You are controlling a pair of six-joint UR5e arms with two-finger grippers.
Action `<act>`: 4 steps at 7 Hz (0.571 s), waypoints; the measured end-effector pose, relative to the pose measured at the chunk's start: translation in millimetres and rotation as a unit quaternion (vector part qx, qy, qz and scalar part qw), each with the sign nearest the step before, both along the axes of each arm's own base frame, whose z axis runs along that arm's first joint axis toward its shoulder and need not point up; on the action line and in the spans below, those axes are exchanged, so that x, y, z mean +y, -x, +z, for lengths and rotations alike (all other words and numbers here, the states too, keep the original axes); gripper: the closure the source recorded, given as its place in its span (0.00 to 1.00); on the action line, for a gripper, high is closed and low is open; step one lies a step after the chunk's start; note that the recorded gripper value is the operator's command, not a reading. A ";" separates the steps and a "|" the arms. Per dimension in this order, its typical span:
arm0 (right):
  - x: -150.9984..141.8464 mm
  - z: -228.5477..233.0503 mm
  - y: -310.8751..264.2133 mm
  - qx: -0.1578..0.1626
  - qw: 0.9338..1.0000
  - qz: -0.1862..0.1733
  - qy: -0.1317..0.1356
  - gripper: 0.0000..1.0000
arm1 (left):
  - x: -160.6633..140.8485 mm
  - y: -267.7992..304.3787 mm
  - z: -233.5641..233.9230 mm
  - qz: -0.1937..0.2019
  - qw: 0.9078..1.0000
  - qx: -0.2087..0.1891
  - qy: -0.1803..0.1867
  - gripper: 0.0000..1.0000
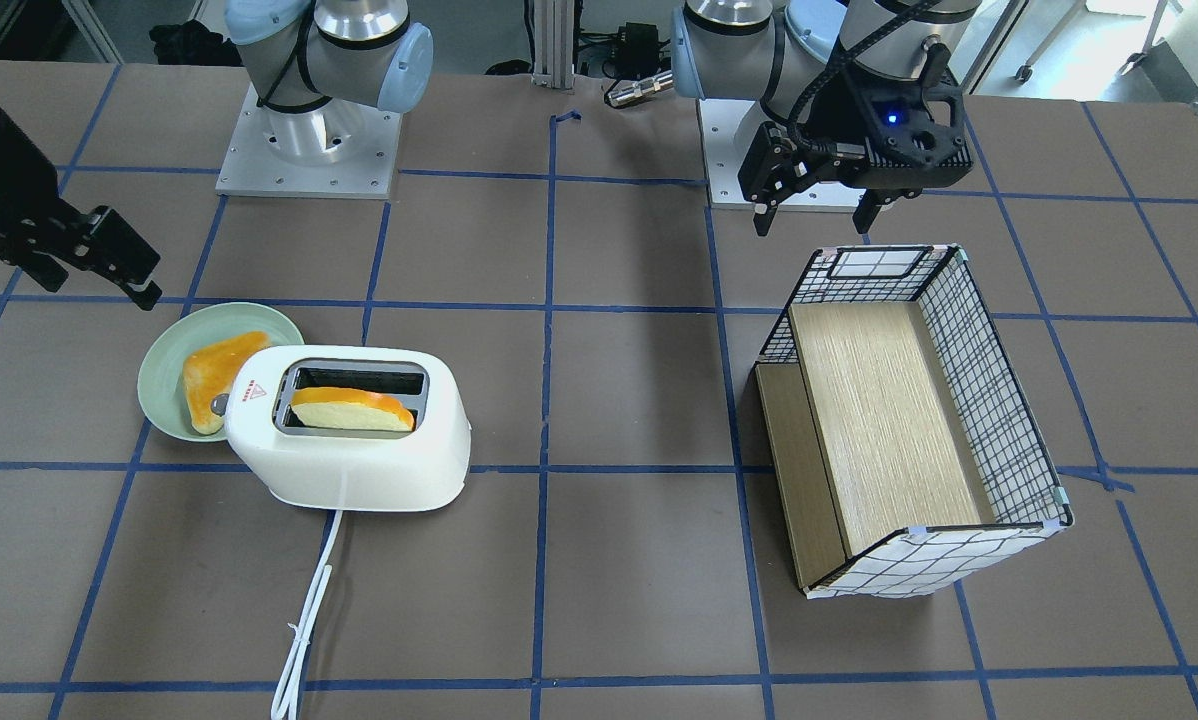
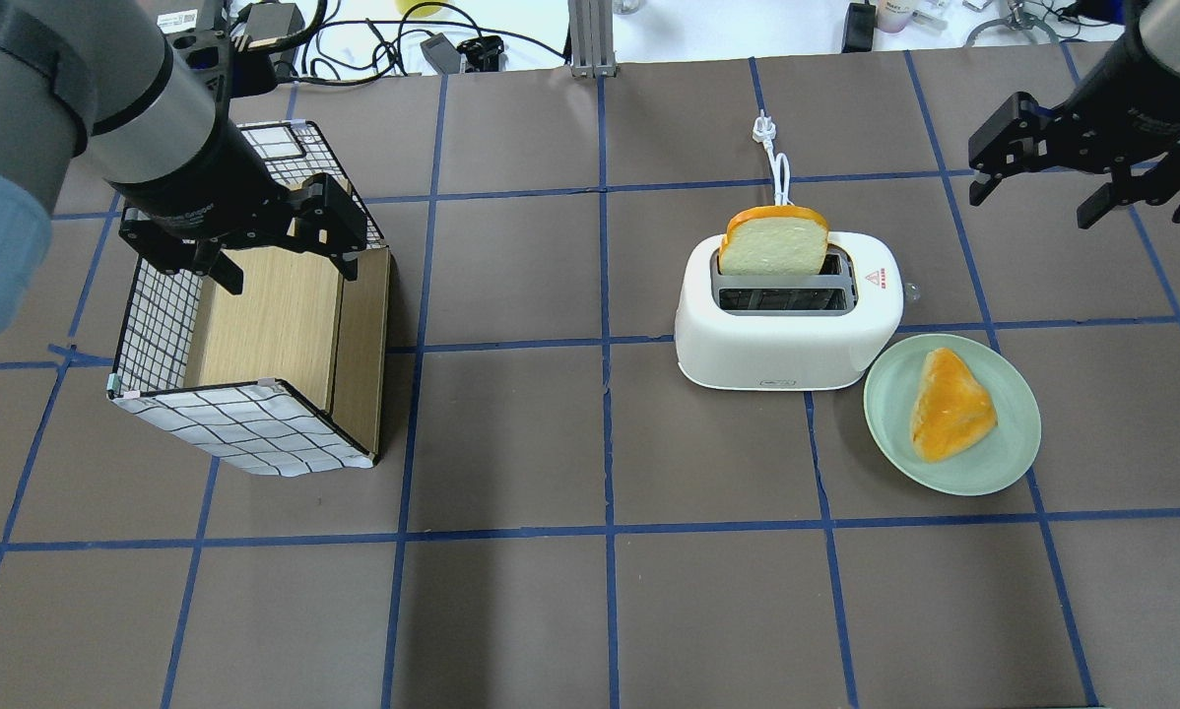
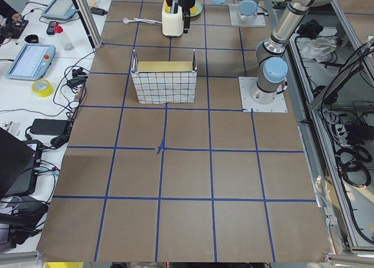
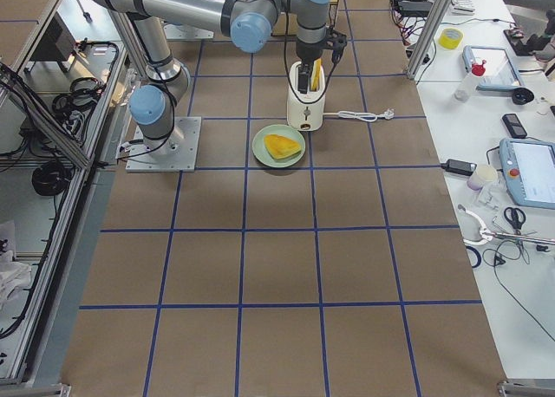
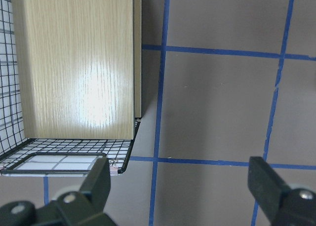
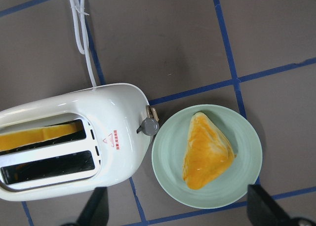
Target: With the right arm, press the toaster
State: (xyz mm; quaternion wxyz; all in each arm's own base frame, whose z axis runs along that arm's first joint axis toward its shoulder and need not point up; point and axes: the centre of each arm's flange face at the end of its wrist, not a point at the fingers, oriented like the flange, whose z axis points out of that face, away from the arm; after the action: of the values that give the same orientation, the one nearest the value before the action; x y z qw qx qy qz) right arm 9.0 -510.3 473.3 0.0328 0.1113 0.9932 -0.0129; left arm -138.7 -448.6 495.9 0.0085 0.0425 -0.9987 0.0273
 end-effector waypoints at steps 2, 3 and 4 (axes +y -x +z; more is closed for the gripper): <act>3.0 9.1 -48.6 0.006 0.999 0.037 0.000 0.00 | 0.0 0.0 -0.3 0.000 1.000 0.000 0.000 0.00; 5.4 9.7 -66.3 0.008 0.999 0.043 -0.001 0.00 | 0.0 -0.1 -0.1 0.000 1.000 0.000 0.000 0.00; 7.9 9.6 -81.2 0.014 0.999 0.044 -0.002 0.00 | 0.0 -0.1 0.0 0.000 1.000 0.000 0.000 0.00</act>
State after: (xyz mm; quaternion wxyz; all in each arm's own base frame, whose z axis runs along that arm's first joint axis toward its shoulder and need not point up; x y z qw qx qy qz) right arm 90.2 -502.4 482.9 0.0195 0.0676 0.9975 -0.0108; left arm -138.6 -448.6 495.9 0.0081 0.0425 -0.9987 0.0272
